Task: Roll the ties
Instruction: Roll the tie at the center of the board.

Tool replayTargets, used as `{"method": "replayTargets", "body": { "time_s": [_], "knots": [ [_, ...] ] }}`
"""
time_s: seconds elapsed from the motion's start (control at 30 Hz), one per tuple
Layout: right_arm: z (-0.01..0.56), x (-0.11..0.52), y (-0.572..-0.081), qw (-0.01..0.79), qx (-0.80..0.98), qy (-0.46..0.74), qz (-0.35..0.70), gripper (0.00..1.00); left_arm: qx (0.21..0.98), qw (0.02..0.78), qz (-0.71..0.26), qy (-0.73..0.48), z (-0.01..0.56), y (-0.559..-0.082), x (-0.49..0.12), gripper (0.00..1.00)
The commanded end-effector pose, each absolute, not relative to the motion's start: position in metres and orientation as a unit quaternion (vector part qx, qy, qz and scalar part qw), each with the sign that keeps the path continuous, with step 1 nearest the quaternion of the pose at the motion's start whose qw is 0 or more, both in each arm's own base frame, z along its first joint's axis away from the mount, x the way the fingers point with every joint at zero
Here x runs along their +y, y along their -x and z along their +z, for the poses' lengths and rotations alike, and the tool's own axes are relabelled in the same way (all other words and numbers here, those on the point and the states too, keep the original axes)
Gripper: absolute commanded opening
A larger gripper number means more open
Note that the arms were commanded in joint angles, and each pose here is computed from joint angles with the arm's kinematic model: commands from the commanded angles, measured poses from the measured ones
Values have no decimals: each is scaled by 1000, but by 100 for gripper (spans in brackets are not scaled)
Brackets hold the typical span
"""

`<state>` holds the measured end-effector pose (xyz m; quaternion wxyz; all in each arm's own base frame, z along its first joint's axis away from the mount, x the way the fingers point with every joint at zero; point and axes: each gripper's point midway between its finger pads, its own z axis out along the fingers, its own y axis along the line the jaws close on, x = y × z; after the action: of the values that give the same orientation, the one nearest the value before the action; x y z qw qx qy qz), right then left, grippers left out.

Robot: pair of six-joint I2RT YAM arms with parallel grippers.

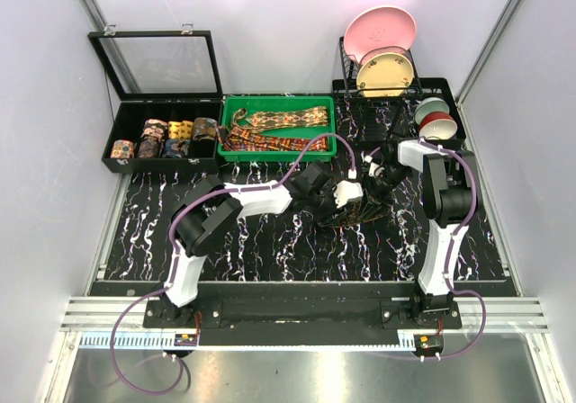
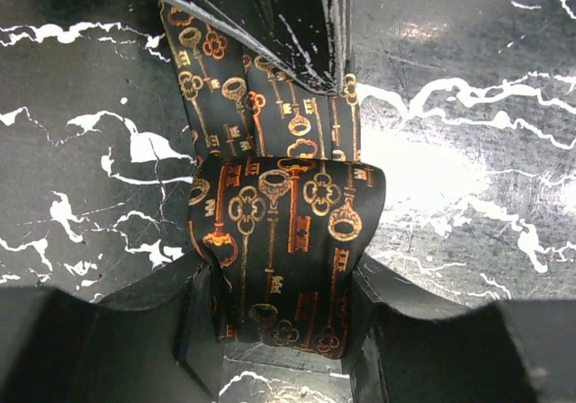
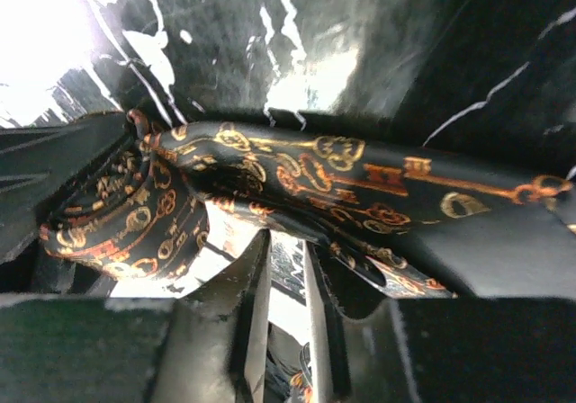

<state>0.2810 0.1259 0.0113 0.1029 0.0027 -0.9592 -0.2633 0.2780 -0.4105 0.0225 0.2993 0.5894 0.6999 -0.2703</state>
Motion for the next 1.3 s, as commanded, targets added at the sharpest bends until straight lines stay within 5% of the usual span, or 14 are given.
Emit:
{"method": "replayTargets", "body": {
  "time_s": [0.0, 0.2, 0.67, 0.9, 1.0, 1.03, 1.07, 1.27],
  "knots": [
    [36, 137, -289, 46, -950, -38, -307, 30, 742, 186, -205, -610, -31, -254, -359, 22],
    [86, 160, -295, -6, -912, -70, -405, 50, 736, 140, -192, -633, -41, -245, -341, 23],
    [62, 185, -293, -12, -893, -57, -446, 53, 729, 128, -208, -640, -37, -244, -344, 28],
    [52, 197, -284, 3, -888, -70, -454, 43, 728, 129, -213, -638, -36, -248, -346, 30],
    [47, 194, -284, 5, -895, -68, -442, 20, 728, 135, -216, -637, -33, -251, -348, 32],
    [45, 192, -283, 9, -898, -66, -435, 4, 727, 137, -218, -636, -32, -251, -348, 36],
    [41, 189, -283, 10, -903, -64, -425, 0, 728, 138, -222, -634, -31, -250, -349, 38],
    [22, 175, -274, 30, -926, -56, -373, 0, 710, 199, -257, -625, -4, -261, -365, 56]
  ]
}}
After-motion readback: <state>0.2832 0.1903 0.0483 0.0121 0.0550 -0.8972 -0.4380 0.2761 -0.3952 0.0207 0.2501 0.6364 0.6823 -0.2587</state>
